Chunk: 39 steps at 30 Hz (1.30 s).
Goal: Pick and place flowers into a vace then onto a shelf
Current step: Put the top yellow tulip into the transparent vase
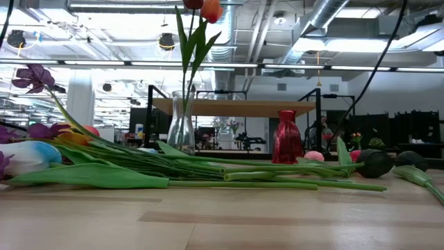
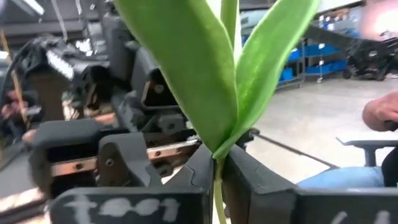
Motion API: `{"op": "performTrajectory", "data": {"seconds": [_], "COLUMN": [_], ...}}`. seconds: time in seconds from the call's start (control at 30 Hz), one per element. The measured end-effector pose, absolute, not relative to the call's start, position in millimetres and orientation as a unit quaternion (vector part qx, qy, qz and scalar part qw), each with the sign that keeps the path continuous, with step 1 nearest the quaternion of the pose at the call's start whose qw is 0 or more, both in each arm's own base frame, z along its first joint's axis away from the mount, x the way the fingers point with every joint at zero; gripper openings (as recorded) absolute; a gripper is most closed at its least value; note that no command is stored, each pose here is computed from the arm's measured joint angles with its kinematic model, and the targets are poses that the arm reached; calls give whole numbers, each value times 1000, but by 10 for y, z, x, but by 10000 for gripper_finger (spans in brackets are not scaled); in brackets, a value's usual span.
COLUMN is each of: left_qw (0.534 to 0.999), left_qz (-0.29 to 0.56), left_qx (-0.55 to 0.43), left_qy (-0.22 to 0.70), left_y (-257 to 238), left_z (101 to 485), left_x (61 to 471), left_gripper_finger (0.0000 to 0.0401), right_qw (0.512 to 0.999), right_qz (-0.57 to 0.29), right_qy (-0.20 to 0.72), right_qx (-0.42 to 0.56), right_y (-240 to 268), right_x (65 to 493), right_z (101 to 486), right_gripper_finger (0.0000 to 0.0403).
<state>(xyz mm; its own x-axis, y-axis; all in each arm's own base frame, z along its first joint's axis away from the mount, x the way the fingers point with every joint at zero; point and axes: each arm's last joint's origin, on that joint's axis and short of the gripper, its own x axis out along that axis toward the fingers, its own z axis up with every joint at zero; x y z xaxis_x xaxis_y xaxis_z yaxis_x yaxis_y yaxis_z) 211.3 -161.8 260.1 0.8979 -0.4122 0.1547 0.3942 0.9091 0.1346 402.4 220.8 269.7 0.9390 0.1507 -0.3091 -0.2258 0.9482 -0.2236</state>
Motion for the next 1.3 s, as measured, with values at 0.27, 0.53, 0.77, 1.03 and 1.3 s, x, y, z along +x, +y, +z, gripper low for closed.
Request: {"op": "performTrajectory", "data": {"seconds": [0.27,0.53,0.77,1.03,1.3], "left_qw": [989,998,979,959,948], "left_qz": [-130,16,187,259,306], "left_qx": [48,60,87,111,84], "left_qy": [-47,-31,-9,3,10], "left_y": [-1673,-1741,-1677,-1498,-1156], "left_z": [2631,2668,2722,3123,3519], "left_x": [1920,1709,1628,1544,1294], "left_gripper_finger": [1,1,11,3,2], "right_qw": [970,959,949,945,944], "right_qz": [86,27,9,15,22], "right_qy": [204,282,312,322,322], "right_qx": [-99,-15,45,59,64], "right_y": [2178,2130,2226,2342,2414], "right_x": [3990,3917,3820,3728,3684], "right_z": [2594,2455,2356,2300,2302], "right_gripper_finger": [260,260,260,260,260]}}
